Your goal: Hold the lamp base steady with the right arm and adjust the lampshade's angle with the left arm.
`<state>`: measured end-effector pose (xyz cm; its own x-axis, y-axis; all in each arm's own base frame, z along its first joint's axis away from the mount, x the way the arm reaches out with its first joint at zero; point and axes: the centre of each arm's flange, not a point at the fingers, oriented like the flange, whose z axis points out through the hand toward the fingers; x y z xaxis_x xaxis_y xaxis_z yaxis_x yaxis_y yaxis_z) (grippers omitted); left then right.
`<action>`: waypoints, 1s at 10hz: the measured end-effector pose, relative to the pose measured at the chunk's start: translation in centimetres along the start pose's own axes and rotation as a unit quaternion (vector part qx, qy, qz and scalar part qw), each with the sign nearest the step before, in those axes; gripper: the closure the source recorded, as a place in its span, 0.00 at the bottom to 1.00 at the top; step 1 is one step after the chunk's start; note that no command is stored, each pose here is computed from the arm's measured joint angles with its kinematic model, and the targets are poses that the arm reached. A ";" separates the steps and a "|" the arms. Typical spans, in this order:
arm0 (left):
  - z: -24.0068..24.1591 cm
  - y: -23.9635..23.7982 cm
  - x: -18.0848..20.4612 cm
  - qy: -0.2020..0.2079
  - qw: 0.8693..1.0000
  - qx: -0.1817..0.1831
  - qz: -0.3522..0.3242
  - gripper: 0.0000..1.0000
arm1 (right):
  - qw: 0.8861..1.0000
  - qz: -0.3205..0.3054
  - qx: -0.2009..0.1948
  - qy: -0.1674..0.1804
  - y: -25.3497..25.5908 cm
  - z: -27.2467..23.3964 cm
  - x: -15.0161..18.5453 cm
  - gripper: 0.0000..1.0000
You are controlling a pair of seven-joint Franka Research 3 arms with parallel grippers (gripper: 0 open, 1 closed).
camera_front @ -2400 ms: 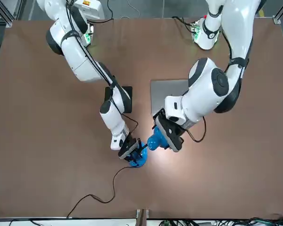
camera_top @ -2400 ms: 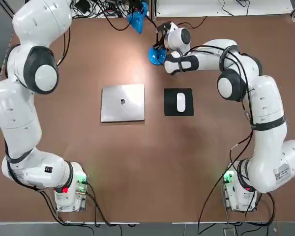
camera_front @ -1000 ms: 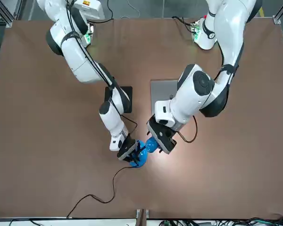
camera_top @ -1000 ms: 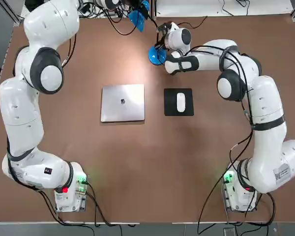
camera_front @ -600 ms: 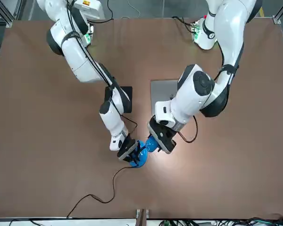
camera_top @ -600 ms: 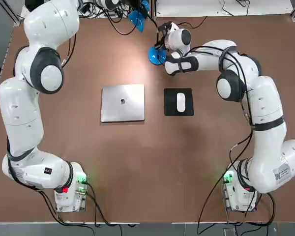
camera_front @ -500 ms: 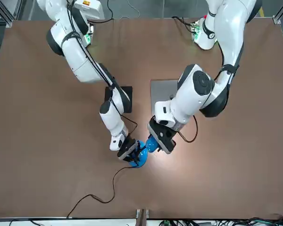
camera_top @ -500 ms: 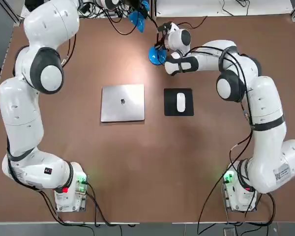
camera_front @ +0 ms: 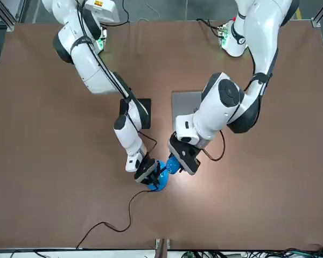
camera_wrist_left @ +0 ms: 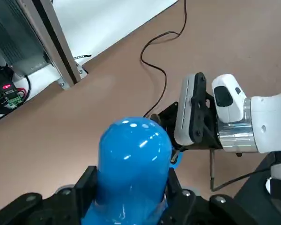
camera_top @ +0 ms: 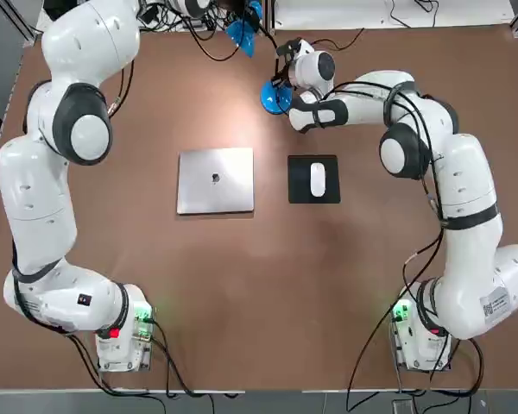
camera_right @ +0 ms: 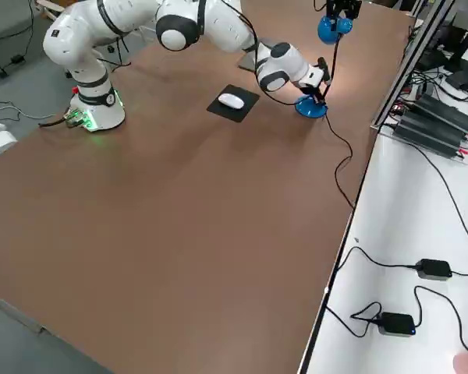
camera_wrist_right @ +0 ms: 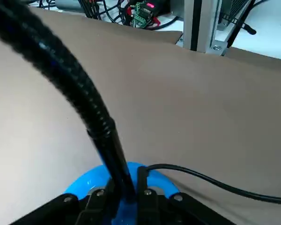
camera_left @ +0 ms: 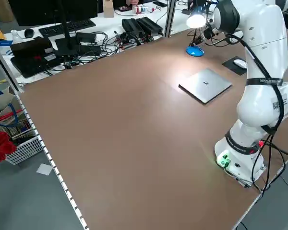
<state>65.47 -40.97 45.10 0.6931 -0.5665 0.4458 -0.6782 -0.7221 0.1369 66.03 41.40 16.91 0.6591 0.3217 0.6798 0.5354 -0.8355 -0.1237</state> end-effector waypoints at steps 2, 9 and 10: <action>0.0 0.4 0.1 -0.001 0.999 0.002 -0.033 0.36 | 1.000 -0.001 0.000 0.000 0.0 0.0 0.0 0.81; 0.9 3.0 -0.8 -0.018 0.995 0.011 -0.101 0.37 | 1.000 -0.003 -0.001 0.001 -0.1 0.0 0.0 0.81; 0.9 3.9 -1.2 -0.022 0.994 0.018 -0.102 0.37 | 1.000 -0.004 -0.001 0.001 -0.1 0.0 0.0 0.81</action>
<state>62.21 -43.44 44.29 0.8263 -0.4224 0.3726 -0.5132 -0.8372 0.1892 66.00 41.49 16.88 0.6533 0.3283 0.6823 0.5401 -0.8336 -0.1161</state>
